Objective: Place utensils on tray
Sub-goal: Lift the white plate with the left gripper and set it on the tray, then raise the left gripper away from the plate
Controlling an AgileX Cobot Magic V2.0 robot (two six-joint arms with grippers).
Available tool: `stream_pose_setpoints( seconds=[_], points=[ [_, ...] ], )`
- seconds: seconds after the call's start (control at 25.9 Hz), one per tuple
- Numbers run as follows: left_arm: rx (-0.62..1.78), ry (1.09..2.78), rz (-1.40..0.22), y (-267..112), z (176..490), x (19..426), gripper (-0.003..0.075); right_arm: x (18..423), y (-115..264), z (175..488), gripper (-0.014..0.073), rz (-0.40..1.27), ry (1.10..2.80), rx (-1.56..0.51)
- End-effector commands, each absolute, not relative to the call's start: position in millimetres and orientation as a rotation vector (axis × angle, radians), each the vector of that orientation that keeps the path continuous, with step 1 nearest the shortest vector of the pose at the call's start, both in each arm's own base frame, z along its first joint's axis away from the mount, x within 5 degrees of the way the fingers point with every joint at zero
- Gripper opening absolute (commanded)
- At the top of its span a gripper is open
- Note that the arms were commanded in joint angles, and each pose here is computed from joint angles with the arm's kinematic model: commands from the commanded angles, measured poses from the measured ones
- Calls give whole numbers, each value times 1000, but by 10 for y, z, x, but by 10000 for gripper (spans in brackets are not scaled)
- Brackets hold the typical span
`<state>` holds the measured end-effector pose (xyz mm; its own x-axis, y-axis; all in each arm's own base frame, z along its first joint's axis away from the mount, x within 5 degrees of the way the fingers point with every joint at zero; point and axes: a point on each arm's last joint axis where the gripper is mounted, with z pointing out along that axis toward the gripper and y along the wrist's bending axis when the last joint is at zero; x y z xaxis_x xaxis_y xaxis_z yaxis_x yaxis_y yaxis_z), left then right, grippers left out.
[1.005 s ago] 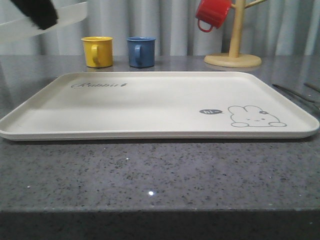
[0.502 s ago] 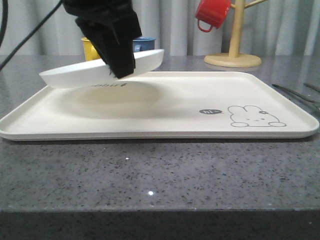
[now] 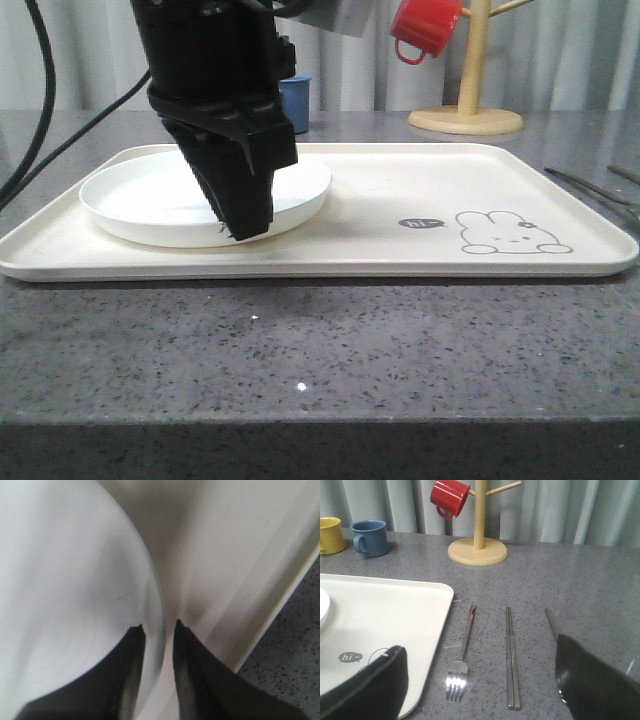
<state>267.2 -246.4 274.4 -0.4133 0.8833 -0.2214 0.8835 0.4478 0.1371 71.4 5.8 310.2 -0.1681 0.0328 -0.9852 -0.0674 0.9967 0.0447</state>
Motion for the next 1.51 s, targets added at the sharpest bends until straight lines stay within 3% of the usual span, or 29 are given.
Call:
stream_pose_setpoints(
  seconds=[0.0, 0.08, 0.23, 0.35, 0.54, 0.58, 0.85, 1.12, 1.28, 1.47],
  points=[
    [1471, 2402, -37, -2450, 3015, 2621, 375, 727, 52, 3279, 624, 81, 1643, -24],
    [1484, 2427, -28, -2434, 3068, 2605, 436, 727, 52, 3279, 624, 81, 1643, -24],
    [1487, 2443, -25, -2413, 3250, 2583, 397, 727, 52, 3279, 624, 81, 1643, -24],
    [1461, 2405, -26, -2388, 3392, 2577, 280, 727, 52, 3279, 624, 81, 1643, -24],
    [1406, 2368, -32, -2260, 3594, 2544, 5, 727, 52, 3279, 624, 81, 1643, -24],
    [1377, 2365, -33, -2198, 3650, 2545, -17, 727, 52, 3279, 624, 81, 1643, -24],
    [995, 2453, -24, -1485, 3956, 2589, -18, 727, 52, 3279, 624, 81, 1643, -24],
    [518, 2460, 4, -608, 3967, 2360, -18, 727, 52, 3279, 624, 81, 1643, -24],
    [397, 2342, 23, -358, 3877, 2056, -18, 727, 52, 3279, 624, 81, 1643, -24],
    [333, 2000, -24, -283, 3774, 1519, -18, 727, 52, 3279, 624, 81, 1643, -24]
  ],
)
